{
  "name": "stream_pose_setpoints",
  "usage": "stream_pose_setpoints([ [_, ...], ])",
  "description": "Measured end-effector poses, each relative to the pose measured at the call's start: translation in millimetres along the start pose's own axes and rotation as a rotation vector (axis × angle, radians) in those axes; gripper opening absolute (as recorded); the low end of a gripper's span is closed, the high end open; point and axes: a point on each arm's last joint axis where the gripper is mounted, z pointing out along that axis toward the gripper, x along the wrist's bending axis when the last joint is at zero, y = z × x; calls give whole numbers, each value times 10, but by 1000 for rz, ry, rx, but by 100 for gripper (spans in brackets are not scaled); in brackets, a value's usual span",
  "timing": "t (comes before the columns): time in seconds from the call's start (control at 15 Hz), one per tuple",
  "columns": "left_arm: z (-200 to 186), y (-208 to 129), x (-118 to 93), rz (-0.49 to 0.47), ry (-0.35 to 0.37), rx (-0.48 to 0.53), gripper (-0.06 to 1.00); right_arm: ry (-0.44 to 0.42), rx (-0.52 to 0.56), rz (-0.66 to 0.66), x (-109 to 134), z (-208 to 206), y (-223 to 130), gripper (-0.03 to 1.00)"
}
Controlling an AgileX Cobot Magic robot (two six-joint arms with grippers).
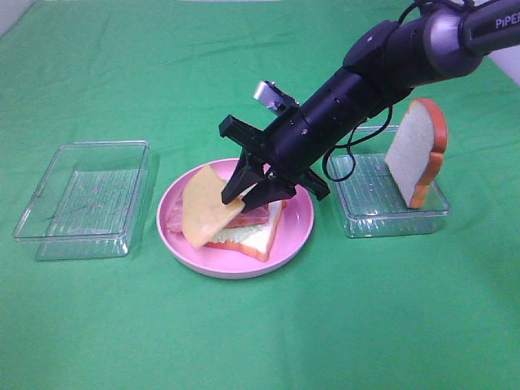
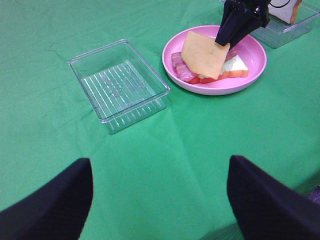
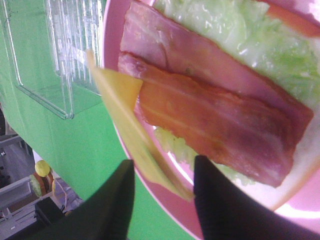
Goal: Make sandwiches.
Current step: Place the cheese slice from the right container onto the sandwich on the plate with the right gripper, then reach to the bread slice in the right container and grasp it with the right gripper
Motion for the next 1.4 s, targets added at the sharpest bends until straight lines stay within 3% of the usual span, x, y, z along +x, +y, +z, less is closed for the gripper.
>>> stream_pose_setpoints([
  [0.2,0,0,0,0,0,0,71,-67,-43,-67,80,-168,-21,61],
  [0.27,0,0,0,0,0,0,71,-83,-55,-82,114,-228,-33,62],
  [0.73,0,0,0,0,0,0,71,-451,-273,-209,369,-1163,-255,65],
  [0.87,0,0,0,0,0,0,71,-533,-344,-159,251,-1630,-317,65],
  [1.2,0,0,0,0,0,0,71,-674,-365,-94,-125,-1998,-286,70],
  [1.4,0,0,0,0,0,0,71,-698,-427,-35,-356,-2210,-233,75],
])
